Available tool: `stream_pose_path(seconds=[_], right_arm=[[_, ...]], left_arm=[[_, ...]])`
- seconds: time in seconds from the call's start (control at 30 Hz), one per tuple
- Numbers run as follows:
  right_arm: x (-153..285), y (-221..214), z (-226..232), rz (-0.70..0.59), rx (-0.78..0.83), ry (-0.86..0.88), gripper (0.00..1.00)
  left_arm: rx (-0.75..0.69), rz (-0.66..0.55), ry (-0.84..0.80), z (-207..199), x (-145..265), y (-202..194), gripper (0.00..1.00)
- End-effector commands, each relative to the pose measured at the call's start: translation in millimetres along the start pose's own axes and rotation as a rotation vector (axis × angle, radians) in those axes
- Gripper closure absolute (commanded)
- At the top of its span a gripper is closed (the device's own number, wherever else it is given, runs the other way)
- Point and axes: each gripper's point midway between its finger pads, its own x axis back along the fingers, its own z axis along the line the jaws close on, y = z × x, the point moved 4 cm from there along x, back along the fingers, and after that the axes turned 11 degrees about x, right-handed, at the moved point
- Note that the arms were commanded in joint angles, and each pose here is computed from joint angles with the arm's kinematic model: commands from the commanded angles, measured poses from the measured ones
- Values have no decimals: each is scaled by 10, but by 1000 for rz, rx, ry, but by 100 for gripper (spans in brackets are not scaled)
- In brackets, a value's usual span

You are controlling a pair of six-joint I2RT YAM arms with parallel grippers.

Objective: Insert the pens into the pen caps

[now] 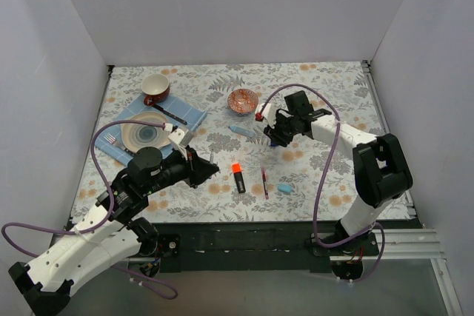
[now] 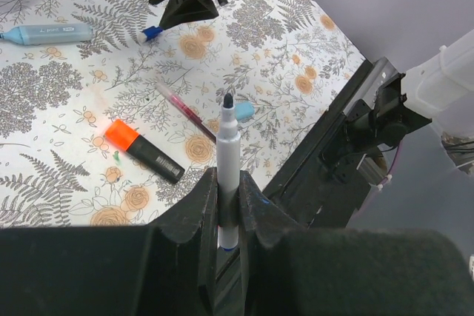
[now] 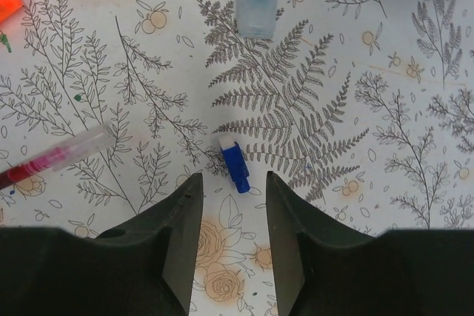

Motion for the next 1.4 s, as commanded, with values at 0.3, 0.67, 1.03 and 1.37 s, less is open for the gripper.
stream_pose_path(seconds=[0.3,0.67,1.03,1.37], right_arm=[[-250,-69,-73,42,92,169,57],[-463,-260,-84,107,51,134,62],[-513,-337,-91,202,0,107,76],[-322,-213,285,165,-284,-19,99]], left_arm=[[-10,-25,19,36,18,21,100],[-9,-17,30,60,-4,7,100],[-8,-43,34,55,32,38,100],[4,-26,39,63,-24,31,100]])
